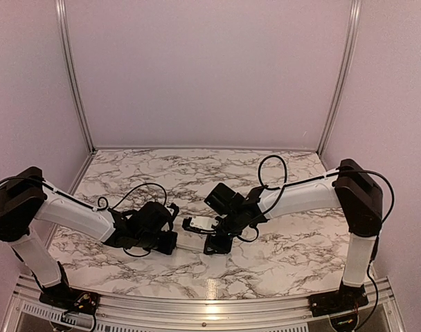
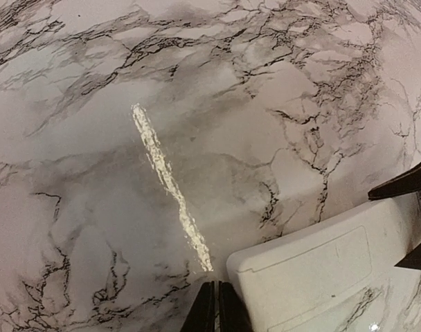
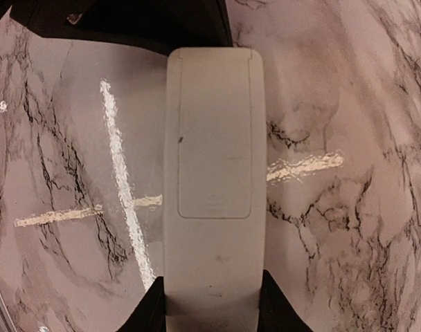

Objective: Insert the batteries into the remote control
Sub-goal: Press the battery cover on the remote control, then pass from the right arm to the left

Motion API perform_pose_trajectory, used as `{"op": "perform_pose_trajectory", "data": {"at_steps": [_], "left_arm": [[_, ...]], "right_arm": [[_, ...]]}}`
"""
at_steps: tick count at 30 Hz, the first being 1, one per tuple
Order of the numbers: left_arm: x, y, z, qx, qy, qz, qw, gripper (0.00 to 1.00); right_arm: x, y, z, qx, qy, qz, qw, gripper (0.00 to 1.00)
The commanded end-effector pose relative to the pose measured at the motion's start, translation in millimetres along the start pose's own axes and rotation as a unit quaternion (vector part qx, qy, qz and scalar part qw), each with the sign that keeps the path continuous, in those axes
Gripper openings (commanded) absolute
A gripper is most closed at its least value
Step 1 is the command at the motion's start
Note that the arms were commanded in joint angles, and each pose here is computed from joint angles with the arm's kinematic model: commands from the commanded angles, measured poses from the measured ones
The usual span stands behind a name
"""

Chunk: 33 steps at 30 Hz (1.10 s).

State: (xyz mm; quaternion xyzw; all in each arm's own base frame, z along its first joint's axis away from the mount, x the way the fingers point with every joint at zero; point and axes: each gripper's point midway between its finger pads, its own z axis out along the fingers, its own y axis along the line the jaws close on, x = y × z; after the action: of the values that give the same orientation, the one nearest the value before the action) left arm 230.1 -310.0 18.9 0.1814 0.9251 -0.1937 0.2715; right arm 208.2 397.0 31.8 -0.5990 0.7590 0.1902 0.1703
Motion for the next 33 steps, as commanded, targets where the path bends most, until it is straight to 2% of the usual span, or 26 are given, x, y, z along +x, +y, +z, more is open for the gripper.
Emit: {"op": "perform_pose_trajectory", "data": {"at_steps": [1, 6, 9, 11, 14, 17, 19, 22, 24, 26, 29, 33], "left_arm": [[0, -21, 5, 0.011, 0.004, 0.045, 0.999, 0.04], [2, -21, 2, -0.003, 0.007, 0.066, 0.998, 0.04], [-5, -5, -8, -0.023, -0.010, 0.055, 0.998, 0.06], [-15, 6, -21, -0.021, -0.032, 0.040, 0.998, 0.15], [-35, 12, -51, -0.003, -0.083, 0.043, 0.996, 0.37], [-52, 4, -85, 0.027, -0.133, 0.087, 0.987, 0.59], [-54, -6, -98, 0.051, -0.144, 0.122, 0.981, 0.66], [-51, -24, -112, 0.103, -0.157, 0.163, 0.969, 0.69], [-45, -46, -123, 0.169, -0.168, 0.187, 0.953, 0.71], [-42, -59, -134, 0.200, -0.183, 0.213, 0.939, 0.73], [-37, -68, -143, 0.210, -0.197, 0.246, 0.926, 0.74], [-22, -78, -142, 0.216, -0.188, 0.294, 0.912, 0.71]], "right_arm": [[-19, 1, 0, -0.011, -0.023, -0.007, 1.000, 0.00], [-16, 1, 0, -0.008, -0.018, -0.011, 1.000, 0.00], [-11, 0, -2, -0.003, -0.016, -0.012, 1.000, 0.00], [-9, 1, -4, -0.002, -0.019, -0.013, 1.000, 0.00], [-10, 4, -11, -0.003, -0.028, -0.020, 0.999, 0.00], [-14, 6, -20, 0.003, -0.037, -0.029, 0.999, 0.00], [-17, 13, -26, 0.004, -0.040, -0.040, 0.998, 0.00], [-23, 27, -34, 0.012, -0.042, -0.075, 0.996, 0.00], [-28, 39, -40, 0.013, -0.046, -0.097, 0.994, 0.00], [-31, 50, -48, 0.008, -0.050, -0.112, 0.992, 0.00], [-35, 61, -58, 0.003, -0.056, -0.124, 0.991, 0.00], [-38, 76, -70, -0.017, -0.064, -0.140, 0.988, 0.00]]}}
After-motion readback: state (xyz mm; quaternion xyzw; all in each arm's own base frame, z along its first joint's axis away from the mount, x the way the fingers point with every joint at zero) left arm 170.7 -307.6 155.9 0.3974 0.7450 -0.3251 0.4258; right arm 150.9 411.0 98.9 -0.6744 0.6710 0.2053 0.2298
